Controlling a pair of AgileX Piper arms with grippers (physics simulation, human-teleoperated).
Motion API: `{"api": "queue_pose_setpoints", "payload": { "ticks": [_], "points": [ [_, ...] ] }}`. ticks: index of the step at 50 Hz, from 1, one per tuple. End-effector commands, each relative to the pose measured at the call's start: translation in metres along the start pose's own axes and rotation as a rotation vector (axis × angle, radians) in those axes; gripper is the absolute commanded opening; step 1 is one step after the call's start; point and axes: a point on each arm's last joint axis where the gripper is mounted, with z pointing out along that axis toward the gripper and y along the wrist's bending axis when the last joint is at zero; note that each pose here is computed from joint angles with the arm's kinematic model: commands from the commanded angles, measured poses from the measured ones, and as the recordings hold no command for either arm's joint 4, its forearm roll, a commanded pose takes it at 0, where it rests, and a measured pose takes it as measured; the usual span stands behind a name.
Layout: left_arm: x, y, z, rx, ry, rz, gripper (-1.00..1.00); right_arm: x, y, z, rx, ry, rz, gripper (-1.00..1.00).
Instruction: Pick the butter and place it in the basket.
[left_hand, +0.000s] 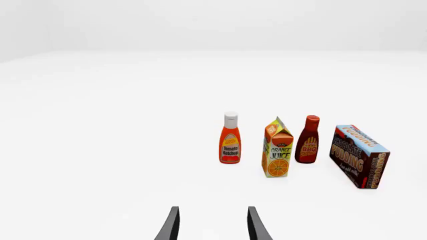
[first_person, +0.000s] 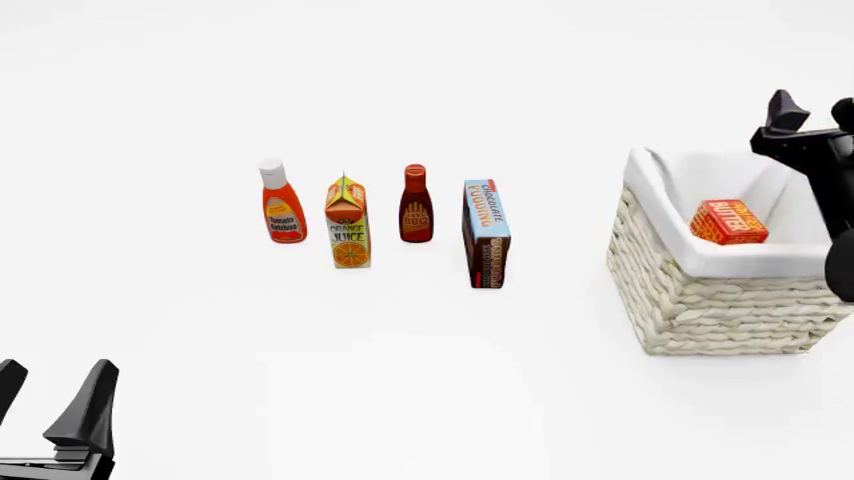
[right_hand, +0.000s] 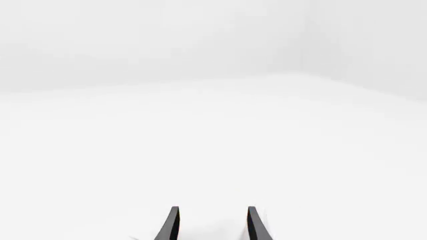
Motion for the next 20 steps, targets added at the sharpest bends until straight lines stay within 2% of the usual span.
{"api": "queue_pose_setpoints", "payload": {
  "ticks": [1,10,12,19,20],
  "points": [
    [0.000,0.000,0.000,0.000,0.000,0.000,1.00,-0.040,0.010,-0.033,-0.031,-0.042,-0.002,1.00],
    [0.000,0.000,0.000,0.000,0.000,0.000,1.00,-0.056,0.021,-0.066,-0.079,-0.043,0.015,1.00],
    [0.000,0.000,0.000,0.000,0.000,0.000,1.00,-0.056,0.028,-0.077,-0.111,-0.037,0.023,1.00],
    [0.000,0.000,0.000,0.000,0.000,0.000,1.00,-0.053,0.041,-0.116,-0.195,-0.024,0.077,1.00],
    [0.000,0.000,0.000,0.000,0.000,0.000,1.00,-0.052,0.041,-0.124,-0.199,-0.023,0.116,1.00]
  ]
}}
